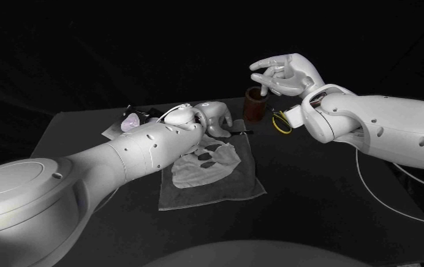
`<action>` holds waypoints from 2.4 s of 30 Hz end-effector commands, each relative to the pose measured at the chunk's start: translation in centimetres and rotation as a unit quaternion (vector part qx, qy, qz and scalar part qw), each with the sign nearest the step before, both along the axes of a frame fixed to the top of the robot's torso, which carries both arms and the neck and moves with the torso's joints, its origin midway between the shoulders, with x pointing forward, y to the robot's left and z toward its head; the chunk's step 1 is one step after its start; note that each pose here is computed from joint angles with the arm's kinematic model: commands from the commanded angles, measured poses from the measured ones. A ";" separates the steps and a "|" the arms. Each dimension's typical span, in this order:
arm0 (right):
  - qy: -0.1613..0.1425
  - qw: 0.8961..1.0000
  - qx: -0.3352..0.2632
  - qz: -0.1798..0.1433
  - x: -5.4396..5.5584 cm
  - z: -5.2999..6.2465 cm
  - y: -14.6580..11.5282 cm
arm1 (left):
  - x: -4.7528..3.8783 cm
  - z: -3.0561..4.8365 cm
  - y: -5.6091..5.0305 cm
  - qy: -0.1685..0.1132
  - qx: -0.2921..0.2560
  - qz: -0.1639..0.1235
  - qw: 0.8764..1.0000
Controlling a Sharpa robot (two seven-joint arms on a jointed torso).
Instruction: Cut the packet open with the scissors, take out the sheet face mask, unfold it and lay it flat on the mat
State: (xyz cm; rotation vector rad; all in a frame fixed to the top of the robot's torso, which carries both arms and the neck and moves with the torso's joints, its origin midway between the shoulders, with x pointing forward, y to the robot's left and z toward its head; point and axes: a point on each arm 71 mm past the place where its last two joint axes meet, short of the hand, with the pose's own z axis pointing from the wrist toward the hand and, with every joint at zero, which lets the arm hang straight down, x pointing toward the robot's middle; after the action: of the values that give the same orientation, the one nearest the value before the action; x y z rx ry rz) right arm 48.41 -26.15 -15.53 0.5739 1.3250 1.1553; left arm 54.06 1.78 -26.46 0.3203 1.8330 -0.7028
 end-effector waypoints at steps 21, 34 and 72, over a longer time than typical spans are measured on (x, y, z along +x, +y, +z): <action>0.002 1.000 0.006 0.001 0.2 0.4 0.3 | 0.09 -1.93 0.7 0.030 0.021 0.014 0.999; 0.005 1.000 0.007 0.002 0.3 0.3 0.3 | 0.07 -1.54 0.5 0.021 -0.015 0.006 1.000; 0.015 1.000 0.003 0.000 0.7 0.1 -0.2 | -0.23 -1.23 0.5 0.048 -0.064 0.001 0.997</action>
State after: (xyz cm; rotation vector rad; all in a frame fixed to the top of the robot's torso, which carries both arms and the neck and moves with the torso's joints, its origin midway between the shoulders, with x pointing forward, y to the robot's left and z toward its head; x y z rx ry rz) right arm 49.06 -26.37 -15.47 0.5968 1.3393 1.1496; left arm 53.99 2.52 -27.62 0.1883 1.8422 -0.8280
